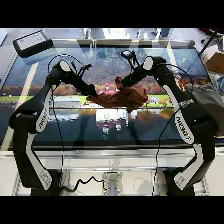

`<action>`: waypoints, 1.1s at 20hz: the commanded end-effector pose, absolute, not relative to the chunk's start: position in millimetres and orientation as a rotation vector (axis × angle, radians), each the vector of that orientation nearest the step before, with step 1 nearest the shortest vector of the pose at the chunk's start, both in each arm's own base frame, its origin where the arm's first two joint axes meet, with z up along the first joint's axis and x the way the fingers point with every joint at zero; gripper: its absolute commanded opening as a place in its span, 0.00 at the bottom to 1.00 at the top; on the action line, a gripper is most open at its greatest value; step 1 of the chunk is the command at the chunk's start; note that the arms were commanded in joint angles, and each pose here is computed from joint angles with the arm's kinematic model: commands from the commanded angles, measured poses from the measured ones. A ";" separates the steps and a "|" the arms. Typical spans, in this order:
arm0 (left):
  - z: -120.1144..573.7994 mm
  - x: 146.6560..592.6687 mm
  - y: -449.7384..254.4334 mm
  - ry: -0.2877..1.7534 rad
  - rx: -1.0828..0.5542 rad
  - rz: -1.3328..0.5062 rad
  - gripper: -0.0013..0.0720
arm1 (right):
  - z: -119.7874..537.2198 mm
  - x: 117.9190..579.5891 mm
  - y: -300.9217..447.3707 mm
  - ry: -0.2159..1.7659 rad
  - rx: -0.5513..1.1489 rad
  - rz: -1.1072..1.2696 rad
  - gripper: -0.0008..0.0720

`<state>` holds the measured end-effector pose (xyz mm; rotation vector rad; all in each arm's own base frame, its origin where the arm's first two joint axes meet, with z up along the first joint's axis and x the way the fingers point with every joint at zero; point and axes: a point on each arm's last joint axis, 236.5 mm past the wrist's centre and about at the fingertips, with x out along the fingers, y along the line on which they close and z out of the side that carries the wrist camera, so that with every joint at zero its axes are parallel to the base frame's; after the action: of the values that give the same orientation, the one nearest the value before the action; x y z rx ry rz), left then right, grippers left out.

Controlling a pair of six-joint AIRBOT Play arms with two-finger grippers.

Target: Fold the shirts.

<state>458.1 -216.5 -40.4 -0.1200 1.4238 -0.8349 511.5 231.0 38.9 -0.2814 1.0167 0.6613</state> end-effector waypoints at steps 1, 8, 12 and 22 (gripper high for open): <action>-43.4 453.8 -218.4 1.441 -0.126 -0.853 0.79 | 67.2 522.4 220.7 0.962 -0.311 0.623 0.28; -40.0 434.1 -215.5 1.521 -0.132 -0.883 0.87 | 45.5 520.8 195.3 1.055 -0.299 0.571 0.58; -18.9 433.1 -219.6 1.486 -0.136 -0.909 0.87 | 14.8 505.9 190.9 1.139 -0.316 0.600 0.58; 19.3 443.7 -220.6 1.407 -0.097 -0.919 0.87 | -23.9 476.7 202.2 1.245 -0.280 0.685 0.57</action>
<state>444.4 -222.7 16.7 -0.1040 1.4024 -0.9244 477.5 194.3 -22.7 -0.2957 1.2577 0.6561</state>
